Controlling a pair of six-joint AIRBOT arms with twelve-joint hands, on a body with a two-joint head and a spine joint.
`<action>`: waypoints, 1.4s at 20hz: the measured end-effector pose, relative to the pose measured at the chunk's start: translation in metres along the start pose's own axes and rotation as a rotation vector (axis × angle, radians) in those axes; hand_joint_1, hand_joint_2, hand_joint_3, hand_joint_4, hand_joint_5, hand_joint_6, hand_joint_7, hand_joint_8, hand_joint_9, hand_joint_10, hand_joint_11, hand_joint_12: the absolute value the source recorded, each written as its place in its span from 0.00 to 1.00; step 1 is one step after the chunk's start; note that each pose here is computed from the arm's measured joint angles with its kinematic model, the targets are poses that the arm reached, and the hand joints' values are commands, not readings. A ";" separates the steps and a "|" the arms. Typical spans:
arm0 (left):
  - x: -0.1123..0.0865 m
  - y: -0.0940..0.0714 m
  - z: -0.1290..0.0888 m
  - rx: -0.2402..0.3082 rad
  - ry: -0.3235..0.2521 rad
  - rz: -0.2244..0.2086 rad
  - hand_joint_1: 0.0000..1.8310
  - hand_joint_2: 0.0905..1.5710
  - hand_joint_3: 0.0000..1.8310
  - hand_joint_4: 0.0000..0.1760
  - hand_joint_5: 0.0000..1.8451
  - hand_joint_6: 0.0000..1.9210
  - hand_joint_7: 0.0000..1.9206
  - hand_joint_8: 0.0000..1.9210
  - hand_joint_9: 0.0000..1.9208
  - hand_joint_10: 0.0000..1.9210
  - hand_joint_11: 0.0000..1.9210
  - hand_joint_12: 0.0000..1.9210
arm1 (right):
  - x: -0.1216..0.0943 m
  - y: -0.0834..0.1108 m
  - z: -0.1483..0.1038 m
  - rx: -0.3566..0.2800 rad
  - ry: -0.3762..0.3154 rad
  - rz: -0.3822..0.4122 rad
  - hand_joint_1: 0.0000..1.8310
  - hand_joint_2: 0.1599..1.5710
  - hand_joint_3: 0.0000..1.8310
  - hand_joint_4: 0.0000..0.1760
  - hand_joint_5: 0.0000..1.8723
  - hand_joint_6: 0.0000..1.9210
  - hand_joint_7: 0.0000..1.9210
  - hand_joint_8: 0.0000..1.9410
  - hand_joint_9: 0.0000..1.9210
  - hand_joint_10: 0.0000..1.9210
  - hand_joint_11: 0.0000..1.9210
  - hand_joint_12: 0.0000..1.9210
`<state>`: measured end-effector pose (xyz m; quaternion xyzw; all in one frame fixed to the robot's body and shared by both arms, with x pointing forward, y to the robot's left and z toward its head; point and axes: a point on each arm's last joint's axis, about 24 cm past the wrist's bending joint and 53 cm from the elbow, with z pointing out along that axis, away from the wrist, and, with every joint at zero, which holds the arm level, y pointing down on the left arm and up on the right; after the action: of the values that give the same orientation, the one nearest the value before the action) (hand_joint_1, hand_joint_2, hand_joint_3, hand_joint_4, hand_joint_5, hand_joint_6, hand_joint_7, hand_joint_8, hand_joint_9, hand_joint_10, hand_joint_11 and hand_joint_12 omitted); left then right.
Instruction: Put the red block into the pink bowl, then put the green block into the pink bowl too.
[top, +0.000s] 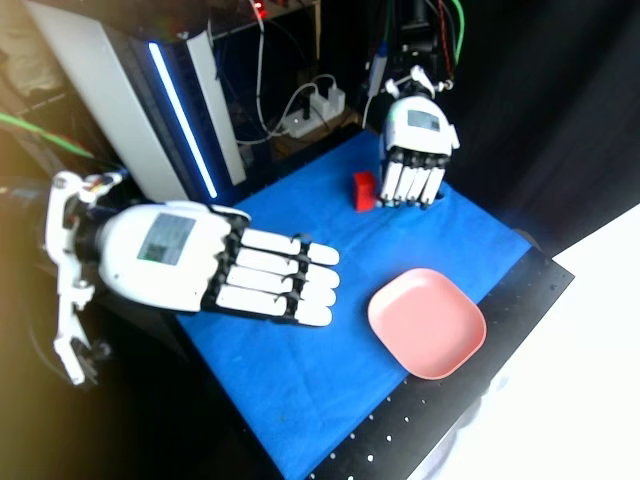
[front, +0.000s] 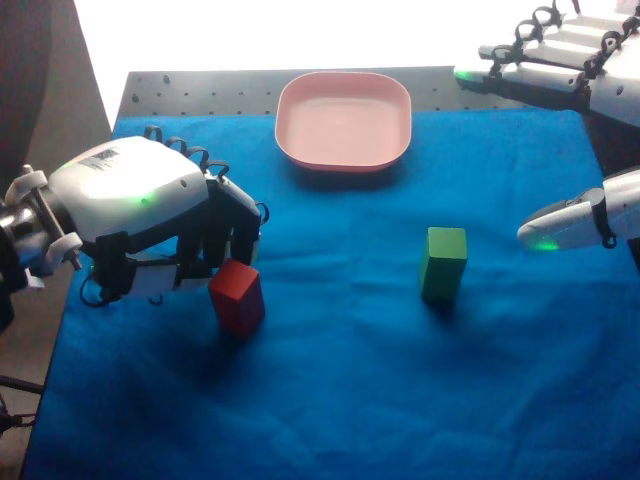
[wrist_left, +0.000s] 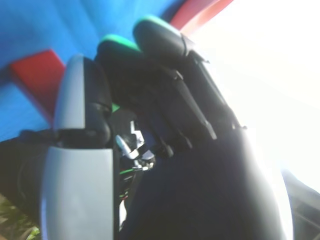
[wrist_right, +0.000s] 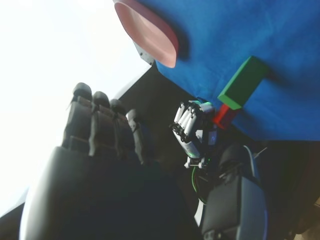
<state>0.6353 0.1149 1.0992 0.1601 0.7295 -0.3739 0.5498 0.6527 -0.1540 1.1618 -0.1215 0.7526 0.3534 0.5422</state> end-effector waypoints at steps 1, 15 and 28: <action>0.001 0.000 0.001 0.000 0.000 -0.002 0.76 0.66 0.00 0.00 0.48 0.47 0.58 0.39 0.59 0.54 0.43 0.75 | 0.000 0.000 0.000 0.000 0.000 0.000 0.12 0.52 0.00 0.44 0.00 0.00 0.00 0.00 0.00 0.00 0.00 0.00; 0.001 -0.005 -0.004 0.011 0.016 0.020 0.62 0.45 0.00 0.00 0.25 0.00 0.26 0.00 0.26 0.00 0.02 0.66 | 0.000 0.000 0.000 0.000 0.000 0.000 0.13 0.54 0.01 0.29 0.00 0.00 0.00 0.00 0.00 0.00 0.00 0.00; 0.016 -0.031 -0.003 0.095 0.062 -0.005 0.66 0.51 0.00 0.00 0.39 0.02 0.40 0.01 0.50 0.06 0.33 0.58 | 0.001 0.001 0.001 -0.003 0.001 0.003 0.12 0.56 0.01 0.35 0.00 0.00 0.00 0.00 0.00 0.00 0.00 0.00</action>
<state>0.6081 0.0936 1.0961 0.1956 0.7280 -0.4042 0.5181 0.6525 -0.1521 1.1609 -0.1215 0.7526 0.3550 0.5410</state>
